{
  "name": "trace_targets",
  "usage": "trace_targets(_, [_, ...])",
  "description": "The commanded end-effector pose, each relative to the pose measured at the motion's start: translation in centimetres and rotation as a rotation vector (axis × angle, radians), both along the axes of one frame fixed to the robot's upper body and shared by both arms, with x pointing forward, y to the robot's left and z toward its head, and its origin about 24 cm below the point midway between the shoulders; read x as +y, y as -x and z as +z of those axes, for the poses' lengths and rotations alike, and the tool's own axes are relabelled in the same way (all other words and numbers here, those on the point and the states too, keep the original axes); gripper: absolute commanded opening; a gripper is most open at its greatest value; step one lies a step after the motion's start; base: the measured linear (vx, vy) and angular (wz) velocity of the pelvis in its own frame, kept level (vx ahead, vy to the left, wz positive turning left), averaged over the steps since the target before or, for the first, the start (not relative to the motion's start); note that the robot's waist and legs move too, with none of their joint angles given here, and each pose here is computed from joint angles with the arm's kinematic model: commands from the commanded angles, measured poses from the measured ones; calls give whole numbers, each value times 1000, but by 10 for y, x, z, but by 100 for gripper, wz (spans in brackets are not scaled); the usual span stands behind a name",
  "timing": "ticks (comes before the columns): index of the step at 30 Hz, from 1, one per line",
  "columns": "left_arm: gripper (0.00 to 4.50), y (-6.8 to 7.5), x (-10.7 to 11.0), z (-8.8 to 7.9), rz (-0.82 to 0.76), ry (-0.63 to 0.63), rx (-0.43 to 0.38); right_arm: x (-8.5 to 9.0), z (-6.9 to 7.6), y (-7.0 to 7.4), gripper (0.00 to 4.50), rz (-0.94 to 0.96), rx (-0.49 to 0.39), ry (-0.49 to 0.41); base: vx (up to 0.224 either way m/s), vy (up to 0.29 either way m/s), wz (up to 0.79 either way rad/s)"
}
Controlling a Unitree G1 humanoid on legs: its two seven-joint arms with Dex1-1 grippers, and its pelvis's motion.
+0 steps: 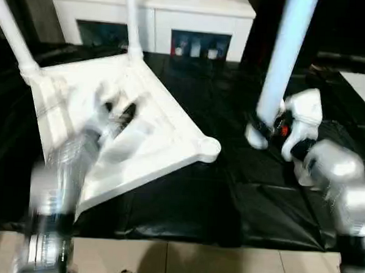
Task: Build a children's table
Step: Pick table leg
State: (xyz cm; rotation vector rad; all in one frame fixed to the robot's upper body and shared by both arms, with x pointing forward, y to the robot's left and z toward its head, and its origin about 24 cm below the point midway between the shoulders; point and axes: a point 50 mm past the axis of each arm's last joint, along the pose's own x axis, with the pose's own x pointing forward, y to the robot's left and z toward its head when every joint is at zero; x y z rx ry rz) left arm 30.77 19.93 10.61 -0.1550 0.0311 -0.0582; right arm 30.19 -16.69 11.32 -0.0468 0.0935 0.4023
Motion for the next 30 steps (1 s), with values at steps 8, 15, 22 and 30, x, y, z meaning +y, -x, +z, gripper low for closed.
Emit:
trace_targets(8, [370,14,-25,3,148,-126,-61,24,-18,10,190,-19,-2,-115,-8,-49,5])
trace_targets(15, [370,11,-37,10,92,-132,-109,24,-16,11,190,-14,-15,-104,-38,-134,-5])
trace_targets(22, [370,12,-40,5,90,-131,-103,26,-16,11,190,18,-18,-91,-3,10,0])
trace_targets(30, [370,14,-42,0,72,-174,-99,31,-17,8,190,44,-18,-70,-3,36,-2])
